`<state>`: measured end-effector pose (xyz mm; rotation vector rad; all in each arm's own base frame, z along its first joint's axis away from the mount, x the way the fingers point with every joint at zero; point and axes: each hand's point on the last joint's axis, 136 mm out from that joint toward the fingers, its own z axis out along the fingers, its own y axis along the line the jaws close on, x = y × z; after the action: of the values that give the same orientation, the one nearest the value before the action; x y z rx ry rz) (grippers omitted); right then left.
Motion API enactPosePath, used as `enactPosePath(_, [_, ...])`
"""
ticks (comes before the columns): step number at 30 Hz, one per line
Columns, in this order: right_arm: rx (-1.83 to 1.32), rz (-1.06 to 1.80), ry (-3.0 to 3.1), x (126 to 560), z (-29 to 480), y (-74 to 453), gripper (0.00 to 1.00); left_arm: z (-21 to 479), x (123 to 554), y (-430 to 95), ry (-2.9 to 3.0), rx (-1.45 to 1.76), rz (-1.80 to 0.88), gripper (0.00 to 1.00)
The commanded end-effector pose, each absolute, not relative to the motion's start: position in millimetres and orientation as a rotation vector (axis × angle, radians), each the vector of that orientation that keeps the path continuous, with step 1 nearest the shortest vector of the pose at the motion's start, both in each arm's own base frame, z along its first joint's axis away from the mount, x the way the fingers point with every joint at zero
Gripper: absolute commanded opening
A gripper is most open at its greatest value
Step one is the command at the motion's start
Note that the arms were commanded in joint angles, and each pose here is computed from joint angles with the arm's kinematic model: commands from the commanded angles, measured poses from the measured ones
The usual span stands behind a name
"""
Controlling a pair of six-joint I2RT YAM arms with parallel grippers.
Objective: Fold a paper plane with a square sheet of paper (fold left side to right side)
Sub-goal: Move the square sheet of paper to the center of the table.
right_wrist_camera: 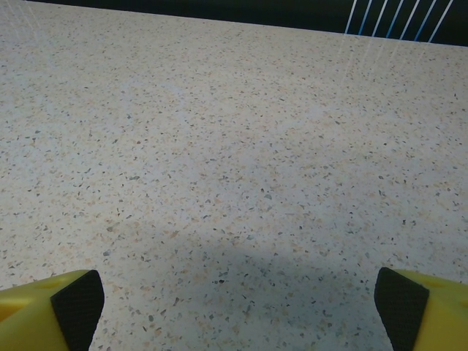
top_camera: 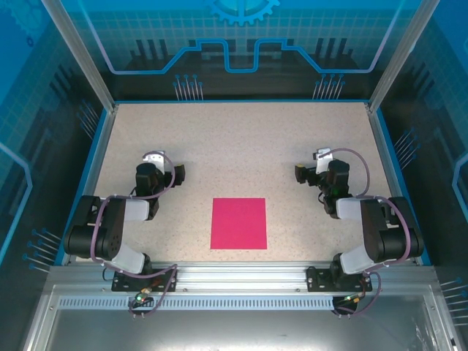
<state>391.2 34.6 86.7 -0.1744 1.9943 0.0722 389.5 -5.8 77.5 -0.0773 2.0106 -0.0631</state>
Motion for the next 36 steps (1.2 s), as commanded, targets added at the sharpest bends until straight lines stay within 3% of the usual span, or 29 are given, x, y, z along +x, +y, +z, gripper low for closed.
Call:
enactPosePath(1, [-0.151, 0.064, 1.975, 398, 97, 28, 0.99, 97, 396, 1, 1.965, -0.114, -0.054, 0.99])
enactPosePath(10, [-0.069, 0.028, 2.026, 371, 132, 18, 0.99, 177, 358, -12, 1.906, -0.138, -0.078, 0.99])
enactPosePath(14, [-0.038, 0.053, 2.063, 343, 140, 21, 0.99, 187, 335, -66, 1.979, -0.019, -0.207, 0.99])
enactPosePath(21, [0.025, 0.155, 2.128, 296, 159, 38, 0.99, 150, 258, -177, 2.283, 0.28, -0.407, 0.99])
enactPosePath(26, [0.014, 0.177, 2.168, 278, 163, 46, 0.99, 114, 211, -225, 2.448, 0.506, -0.357, 0.99])
enactPosePath(36, [-0.032, 0.176, 2.204, 273, 162, 59, 0.99, 58, 214, -289, 2.677, 0.689, -0.27, 0.99])
